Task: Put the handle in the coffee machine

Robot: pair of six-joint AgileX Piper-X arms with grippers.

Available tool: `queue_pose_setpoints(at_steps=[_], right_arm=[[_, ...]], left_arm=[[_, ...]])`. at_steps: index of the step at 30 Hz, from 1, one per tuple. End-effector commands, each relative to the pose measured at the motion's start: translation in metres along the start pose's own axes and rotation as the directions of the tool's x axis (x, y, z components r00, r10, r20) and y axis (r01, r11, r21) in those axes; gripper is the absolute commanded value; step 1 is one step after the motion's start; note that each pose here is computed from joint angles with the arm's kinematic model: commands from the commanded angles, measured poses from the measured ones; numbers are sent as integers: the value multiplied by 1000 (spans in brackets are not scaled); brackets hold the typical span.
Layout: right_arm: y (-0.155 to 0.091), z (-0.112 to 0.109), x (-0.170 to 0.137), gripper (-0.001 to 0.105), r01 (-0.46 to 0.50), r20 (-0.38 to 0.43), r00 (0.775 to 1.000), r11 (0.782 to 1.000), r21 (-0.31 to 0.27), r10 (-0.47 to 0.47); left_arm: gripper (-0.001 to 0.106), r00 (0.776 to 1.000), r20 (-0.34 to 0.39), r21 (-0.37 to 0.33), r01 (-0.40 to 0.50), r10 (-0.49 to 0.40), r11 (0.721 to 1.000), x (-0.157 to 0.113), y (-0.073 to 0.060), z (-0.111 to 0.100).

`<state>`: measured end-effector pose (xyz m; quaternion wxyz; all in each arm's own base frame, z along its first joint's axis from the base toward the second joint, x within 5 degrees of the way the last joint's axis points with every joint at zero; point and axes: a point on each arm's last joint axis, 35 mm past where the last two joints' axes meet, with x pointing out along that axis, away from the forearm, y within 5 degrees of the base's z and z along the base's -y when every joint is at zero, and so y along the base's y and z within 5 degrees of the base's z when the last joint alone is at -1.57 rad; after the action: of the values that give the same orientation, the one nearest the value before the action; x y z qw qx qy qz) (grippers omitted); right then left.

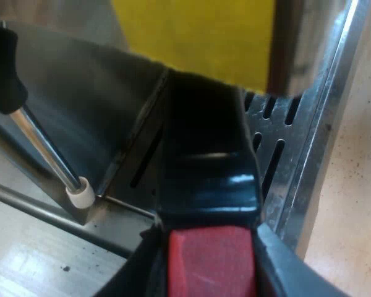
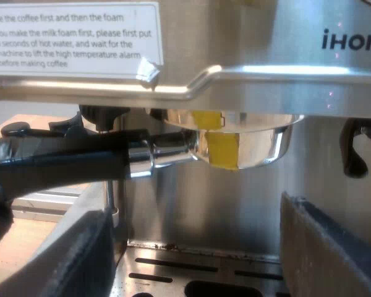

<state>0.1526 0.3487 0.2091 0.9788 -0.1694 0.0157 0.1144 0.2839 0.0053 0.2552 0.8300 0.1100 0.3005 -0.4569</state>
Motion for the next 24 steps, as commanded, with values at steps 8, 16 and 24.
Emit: queue_pose_setpoints(at_steps=[8, 16, 24], right_arm=[[0, 2, 0, 59, 7, 2, 1000, 1000, -8, -7], [0, 2, 0, 59, 7, 2, 1000, 1000, -8, -7], [0, 2, 0, 59, 7, 2, 1000, 1000, -8, -7]], left_arm=[[0, 984, 160, 61, 63, -72, 996, -12, 1, 26], [0, 987, 126, 74, 92, -101, 993, -13, -6, 21], [0, 988, 145, 70, 48, -58, 996, -26, -3, 19]])
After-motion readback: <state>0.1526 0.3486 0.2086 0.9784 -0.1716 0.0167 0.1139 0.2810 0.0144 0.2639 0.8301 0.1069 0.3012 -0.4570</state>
